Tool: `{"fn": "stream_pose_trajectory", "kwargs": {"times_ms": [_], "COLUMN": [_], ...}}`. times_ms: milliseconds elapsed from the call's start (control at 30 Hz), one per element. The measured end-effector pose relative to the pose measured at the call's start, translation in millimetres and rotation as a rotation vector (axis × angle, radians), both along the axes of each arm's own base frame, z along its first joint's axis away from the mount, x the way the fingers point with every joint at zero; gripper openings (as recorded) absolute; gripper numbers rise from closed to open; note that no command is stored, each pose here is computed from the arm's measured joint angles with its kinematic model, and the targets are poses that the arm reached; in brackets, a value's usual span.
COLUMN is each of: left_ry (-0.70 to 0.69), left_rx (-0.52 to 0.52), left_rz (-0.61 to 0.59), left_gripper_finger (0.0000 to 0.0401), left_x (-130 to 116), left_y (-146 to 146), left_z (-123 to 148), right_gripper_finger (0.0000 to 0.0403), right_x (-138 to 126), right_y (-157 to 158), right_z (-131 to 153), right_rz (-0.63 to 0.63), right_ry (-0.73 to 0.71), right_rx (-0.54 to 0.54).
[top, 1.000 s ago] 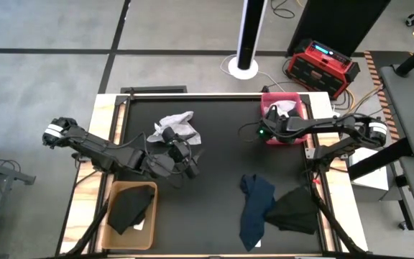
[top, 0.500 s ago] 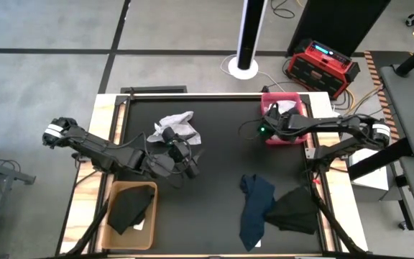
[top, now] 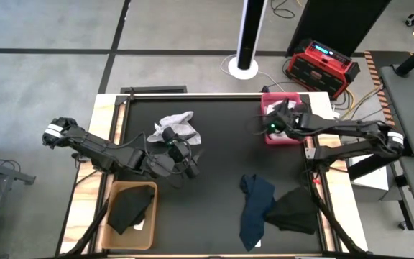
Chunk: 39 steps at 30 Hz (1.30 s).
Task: Sort towels by color in basket
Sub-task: Put the white microfiber towel into the pink bin, then put the dark blue kitchen towel into the orange bin
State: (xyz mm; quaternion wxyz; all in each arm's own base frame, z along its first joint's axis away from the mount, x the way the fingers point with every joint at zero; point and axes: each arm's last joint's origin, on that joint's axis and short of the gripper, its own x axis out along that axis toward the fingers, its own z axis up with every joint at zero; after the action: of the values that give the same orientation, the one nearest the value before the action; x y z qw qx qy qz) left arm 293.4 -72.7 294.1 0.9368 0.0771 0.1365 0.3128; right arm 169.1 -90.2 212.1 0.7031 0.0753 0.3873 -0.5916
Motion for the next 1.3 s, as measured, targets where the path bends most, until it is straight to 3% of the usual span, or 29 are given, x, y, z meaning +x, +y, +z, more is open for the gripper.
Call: {"fn": "stream_pose_trajectory", "kwargs": {"times_ms": [133,333,600,833,1000,1167,1300], "left_ry": [0.001,0.001,-0.001,-0.02,-0.054,-0.05,-0.038], "left_rx": [0.0,0.0,0.0,-0.044,-0.137,-0.247,-0.307], "left_rz": [0.0,0.0,0.0,-0.031,-0.09,-0.179,-0.208], "left_gripper_finger": [0.0265,0.0265,0.0265,0.0265,0.0265,0.0265,0.0265], "left_x": [0,0,0,1,2,7,12], "left_y": [0,0,0,-1,-5,-16,-27], "left_z": [0,0,0,0,-2,-13,-24], "right_gripper_finger": [0.0023,0.001,0.0009,0.0009,0.0009,0.0009,0.0009], "right_x": [-8,-11,-14,-6,-5,2,6], "right_y": [4,8,9,13,32,69,103], "right_z": [-23,-52,-56,-16,20,40,50], "right_rz": [0.009,0.052,0.032,0.085,0.15,0.347,0.532], "right_ry": [-0.046,-0.186,-0.206,-0.241,-0.238,-0.305,-0.357], "right_rx": [-0.001,0.073,0.09,0.092,0.121,0.164,0.262]}}
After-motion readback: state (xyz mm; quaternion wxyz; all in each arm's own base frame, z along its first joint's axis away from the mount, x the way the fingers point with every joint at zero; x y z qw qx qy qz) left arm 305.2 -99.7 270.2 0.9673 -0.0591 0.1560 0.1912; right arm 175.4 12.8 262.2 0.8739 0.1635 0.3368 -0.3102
